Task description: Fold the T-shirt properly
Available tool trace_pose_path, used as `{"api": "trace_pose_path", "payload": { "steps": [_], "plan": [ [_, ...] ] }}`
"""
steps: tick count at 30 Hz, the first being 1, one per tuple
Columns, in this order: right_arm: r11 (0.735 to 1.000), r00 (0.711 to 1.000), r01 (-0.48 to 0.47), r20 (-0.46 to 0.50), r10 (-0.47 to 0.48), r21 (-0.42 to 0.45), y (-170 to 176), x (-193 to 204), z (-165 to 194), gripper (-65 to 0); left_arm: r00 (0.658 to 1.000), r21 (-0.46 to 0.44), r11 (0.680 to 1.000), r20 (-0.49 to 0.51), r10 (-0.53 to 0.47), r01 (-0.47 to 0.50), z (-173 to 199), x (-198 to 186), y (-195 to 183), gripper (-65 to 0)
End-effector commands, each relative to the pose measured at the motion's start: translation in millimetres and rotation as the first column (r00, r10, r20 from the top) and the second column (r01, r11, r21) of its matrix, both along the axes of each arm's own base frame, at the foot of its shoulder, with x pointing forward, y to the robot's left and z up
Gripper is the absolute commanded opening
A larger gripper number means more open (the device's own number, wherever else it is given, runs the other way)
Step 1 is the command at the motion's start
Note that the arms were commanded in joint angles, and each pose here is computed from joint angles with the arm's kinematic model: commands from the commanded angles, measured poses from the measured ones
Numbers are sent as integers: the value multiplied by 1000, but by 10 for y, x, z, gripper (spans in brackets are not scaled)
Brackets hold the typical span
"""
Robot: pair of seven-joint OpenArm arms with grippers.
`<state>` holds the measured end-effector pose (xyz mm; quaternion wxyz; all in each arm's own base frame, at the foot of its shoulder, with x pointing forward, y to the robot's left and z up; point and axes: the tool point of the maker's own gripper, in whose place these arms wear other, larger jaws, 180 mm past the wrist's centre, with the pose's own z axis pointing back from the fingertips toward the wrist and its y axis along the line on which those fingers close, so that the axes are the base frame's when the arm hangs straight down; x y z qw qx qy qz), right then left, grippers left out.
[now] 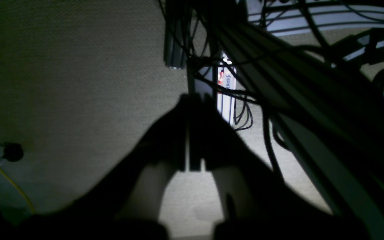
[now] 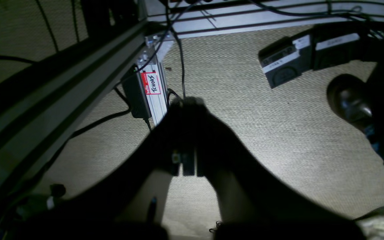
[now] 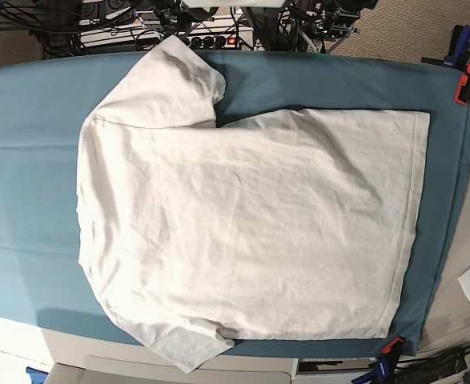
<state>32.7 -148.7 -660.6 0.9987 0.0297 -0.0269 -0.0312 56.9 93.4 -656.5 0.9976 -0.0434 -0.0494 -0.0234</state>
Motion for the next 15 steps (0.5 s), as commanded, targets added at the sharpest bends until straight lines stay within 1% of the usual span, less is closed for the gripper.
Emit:
{"api": "trace_pose_path", "payload": {
  "steps": [1, 5, 15],
  "plan": [
    [1000, 1000, -1, 21, 1, -3, -21, 58, 6, -648, 1000, -4, 1000, 10, 4, -3, 6, 32, -19, -650],
    [1000, 999, 1, 41, 0, -4, -23, 94, 9, -648, 1000, -5, 1000, 18, 4, -4, 10, 71, -22, -650],
    [1000, 999, 1, 43, 0, -4, -23, 113, 10, -648, 1000, -4, 1000, 14, 3, -3, 9, 63, -21, -650]
  ]
}}
